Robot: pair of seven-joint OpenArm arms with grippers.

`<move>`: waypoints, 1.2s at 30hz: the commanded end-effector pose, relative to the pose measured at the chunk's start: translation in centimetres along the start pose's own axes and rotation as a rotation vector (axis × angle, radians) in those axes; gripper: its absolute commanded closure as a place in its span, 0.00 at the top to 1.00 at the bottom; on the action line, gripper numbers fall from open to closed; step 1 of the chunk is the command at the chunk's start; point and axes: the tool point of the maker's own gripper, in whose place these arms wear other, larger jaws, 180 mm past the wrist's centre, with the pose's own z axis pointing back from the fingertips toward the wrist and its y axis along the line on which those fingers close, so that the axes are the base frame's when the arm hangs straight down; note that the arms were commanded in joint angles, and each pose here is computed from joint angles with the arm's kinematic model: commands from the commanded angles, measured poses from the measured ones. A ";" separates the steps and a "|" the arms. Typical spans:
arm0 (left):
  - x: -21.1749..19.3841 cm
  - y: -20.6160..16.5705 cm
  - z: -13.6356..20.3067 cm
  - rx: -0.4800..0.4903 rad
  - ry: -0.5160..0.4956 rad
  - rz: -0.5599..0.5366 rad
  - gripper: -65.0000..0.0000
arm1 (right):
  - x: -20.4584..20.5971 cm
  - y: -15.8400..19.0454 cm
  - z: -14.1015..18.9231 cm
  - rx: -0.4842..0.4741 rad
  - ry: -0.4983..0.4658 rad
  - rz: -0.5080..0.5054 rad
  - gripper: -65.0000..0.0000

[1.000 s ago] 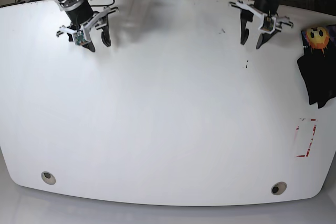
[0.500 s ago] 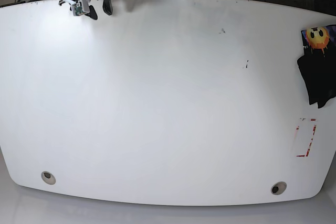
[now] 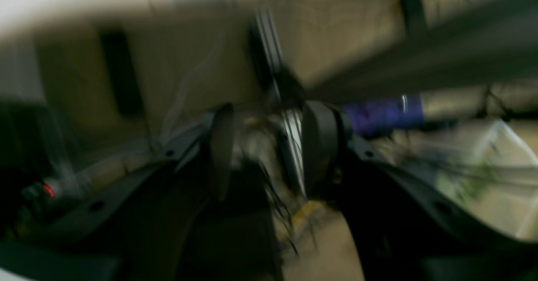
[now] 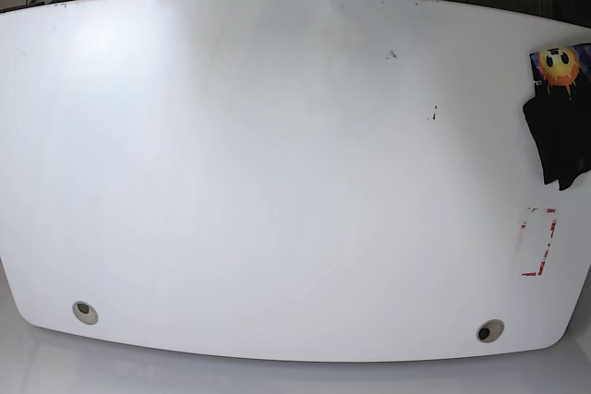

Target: Layout the t-shirt on the table in an organized manner, then fold the t-shirt properly

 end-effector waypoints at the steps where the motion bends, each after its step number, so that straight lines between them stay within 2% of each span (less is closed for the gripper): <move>1: -2.0 0.4 0.5 -0.011 0.041 0.001 0.38 | -0.8 0.4 0.8 0.008 0.004 -0.031 0.41; 13: -8.9 3.9 -3.5 0.003 0.183 0.040 0.38 | -9.2 -0.9 -0.1 -0.021 0.173 -0.188 0.41; 20: -12.5 4.8 -5.6 0.013 0.262 0.099 0.38 | -14.8 -1.2 -1.9 -0.029 0.294 -0.209 0.41; 30: -14.1 5.7 -9.1 0.024 0.304 0.166 0.38 | -19.3 -0.5 -5.3 -0.007 0.357 -0.269 0.41; 36: -15.4 5.7 -10.5 0.023 0.344 0.207 0.38 | -19.6 -0.2 -7.5 0.011 0.365 -0.300 0.41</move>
